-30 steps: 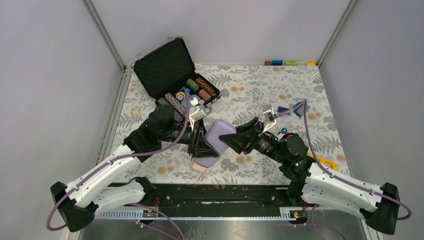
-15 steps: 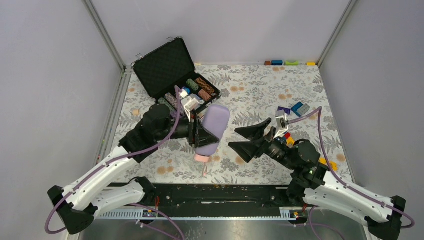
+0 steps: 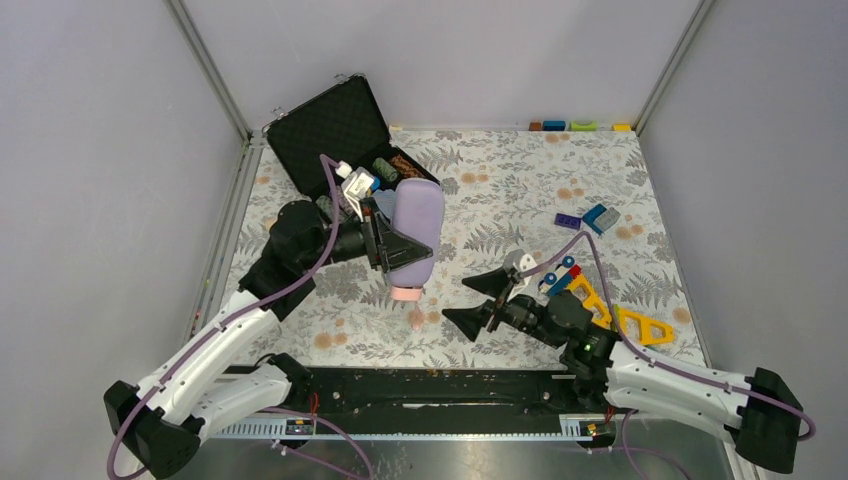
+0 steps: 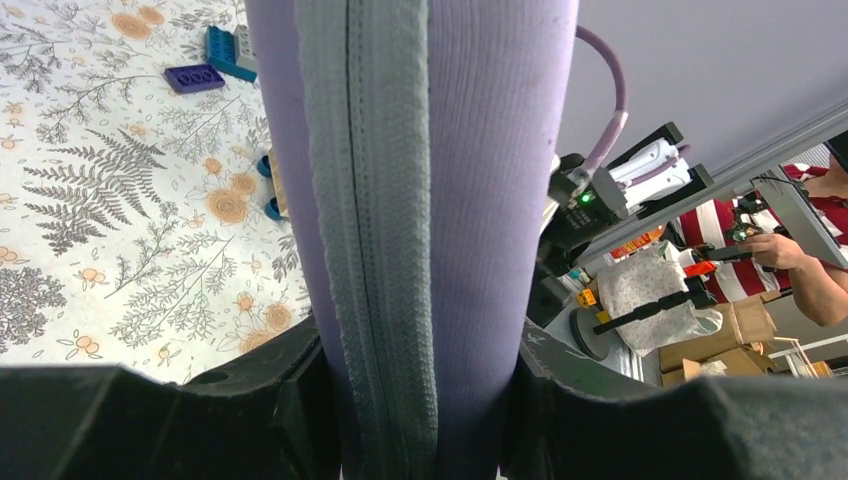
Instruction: Open the umbrella
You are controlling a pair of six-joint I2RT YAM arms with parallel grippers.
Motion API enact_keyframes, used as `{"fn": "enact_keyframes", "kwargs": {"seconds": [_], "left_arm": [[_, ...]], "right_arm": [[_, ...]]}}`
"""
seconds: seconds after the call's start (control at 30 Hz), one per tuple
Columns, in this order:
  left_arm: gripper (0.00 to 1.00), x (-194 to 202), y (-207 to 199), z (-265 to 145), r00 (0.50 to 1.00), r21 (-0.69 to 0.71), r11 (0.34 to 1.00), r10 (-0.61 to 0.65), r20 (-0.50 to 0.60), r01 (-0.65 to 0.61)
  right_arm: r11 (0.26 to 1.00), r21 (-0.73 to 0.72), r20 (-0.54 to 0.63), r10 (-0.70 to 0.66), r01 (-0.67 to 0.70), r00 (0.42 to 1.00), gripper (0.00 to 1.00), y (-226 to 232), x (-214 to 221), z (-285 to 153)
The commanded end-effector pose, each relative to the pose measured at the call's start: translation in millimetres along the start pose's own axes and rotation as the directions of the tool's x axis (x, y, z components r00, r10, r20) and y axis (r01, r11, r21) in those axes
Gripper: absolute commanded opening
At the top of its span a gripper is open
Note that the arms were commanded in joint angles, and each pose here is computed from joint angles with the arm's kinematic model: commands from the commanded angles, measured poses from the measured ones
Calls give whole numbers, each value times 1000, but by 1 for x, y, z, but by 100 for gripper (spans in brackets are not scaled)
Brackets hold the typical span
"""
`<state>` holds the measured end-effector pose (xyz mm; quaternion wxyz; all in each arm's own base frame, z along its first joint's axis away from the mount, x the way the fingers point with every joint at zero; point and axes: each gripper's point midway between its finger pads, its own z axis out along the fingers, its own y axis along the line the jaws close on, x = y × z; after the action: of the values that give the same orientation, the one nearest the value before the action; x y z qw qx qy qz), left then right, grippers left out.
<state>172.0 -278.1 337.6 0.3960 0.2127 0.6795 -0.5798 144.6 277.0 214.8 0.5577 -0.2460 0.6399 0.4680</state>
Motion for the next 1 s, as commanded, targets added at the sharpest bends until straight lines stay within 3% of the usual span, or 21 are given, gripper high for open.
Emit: {"fn": "enact_keyframes", "kwargs": {"seconds": [0.0, 0.2, 0.43, 0.97], "left_arm": [[9, -25, -12, 0, 995, 21, 998, 54, 79, -56], [10, -14, 10, 8, 1000, -46, 999, -16, 26, 17], [10, -8, 32, 9, 1000, -154, 988, -30, 1, 30], [10, 0, 44, 14, 997, -186, 982, -56, -47, 46]], "right_arm": [[993, 49, 160, -110, 103, 981, 93, -7, -31, 9], [979, 120, 203, -186, 164, 961, 91, -17, -25, 19], [971, 93, 249, -238, 222, 939, 87, -4, -28, 37], [929, 92, 264, -370, 359, 891, 73, 18, -12, 63]]}}
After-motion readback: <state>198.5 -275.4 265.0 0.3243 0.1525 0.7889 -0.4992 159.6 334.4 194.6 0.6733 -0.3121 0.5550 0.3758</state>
